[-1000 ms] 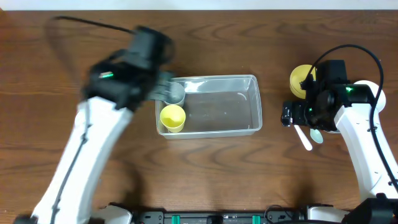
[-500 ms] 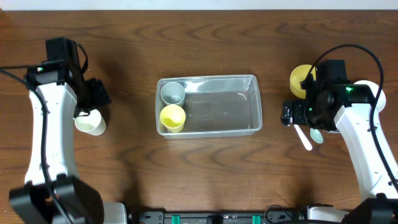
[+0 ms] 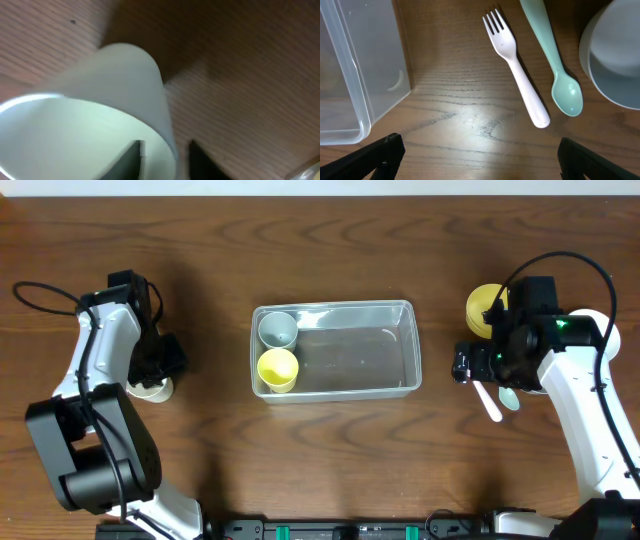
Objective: Pack container
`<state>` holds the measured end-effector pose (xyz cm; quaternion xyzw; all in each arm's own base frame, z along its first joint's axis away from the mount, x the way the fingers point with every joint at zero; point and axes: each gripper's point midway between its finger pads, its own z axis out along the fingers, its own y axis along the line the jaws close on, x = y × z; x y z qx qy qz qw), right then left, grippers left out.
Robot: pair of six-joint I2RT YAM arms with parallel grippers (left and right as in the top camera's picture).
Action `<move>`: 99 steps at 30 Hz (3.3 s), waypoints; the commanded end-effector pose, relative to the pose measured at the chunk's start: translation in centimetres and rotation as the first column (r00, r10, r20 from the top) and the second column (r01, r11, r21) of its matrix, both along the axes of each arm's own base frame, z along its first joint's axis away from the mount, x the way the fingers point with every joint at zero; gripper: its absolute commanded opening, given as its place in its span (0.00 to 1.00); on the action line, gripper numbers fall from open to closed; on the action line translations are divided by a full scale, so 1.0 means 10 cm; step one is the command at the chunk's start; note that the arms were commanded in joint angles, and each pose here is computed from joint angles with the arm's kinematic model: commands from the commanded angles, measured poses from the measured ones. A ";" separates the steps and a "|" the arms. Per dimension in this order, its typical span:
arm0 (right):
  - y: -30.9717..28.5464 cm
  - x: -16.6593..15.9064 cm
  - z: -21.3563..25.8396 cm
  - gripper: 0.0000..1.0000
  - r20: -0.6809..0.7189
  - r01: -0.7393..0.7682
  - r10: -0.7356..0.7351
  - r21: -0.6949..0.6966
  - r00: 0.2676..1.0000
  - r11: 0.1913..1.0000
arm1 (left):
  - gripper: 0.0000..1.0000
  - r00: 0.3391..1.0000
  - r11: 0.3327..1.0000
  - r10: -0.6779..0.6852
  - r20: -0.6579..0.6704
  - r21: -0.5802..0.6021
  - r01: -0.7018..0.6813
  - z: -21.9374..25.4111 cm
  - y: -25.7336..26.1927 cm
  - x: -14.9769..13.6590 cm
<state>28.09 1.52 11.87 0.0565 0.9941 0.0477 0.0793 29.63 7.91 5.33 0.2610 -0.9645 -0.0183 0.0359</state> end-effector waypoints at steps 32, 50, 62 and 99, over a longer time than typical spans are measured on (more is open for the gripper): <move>-0.04 0.06 0.04 0.99 0.022 0.004 -0.004 -0.008 1.000 1.000 | 0.06 0.426 0.666 -0.675 0.603 0.249 0.703 2.33 -2.57 0.48; -0.04 0.06 0.04 0.99 0.022 0.004 -0.004 -0.008 1.000 1.000 | 0.06 0.238 0.276 -0.945 0.226 0.152 0.949 0.98 -3.05 0.38; -0.04 0.06 0.04 0.99 0.021 0.004 -0.004 -0.008 1.000 1.000 | 0.06 0.261 0.271 -0.958 0.119 0.069 0.960 0.28 -2.97 0.57; -0.23 0.83 1.23 0.96 0.373 -0.006 0.058 -0.139 0.926 0.990 | 0.86 0.838 0.985 -0.174 0.517 0.097 0.144 2.30 -0.71 0.62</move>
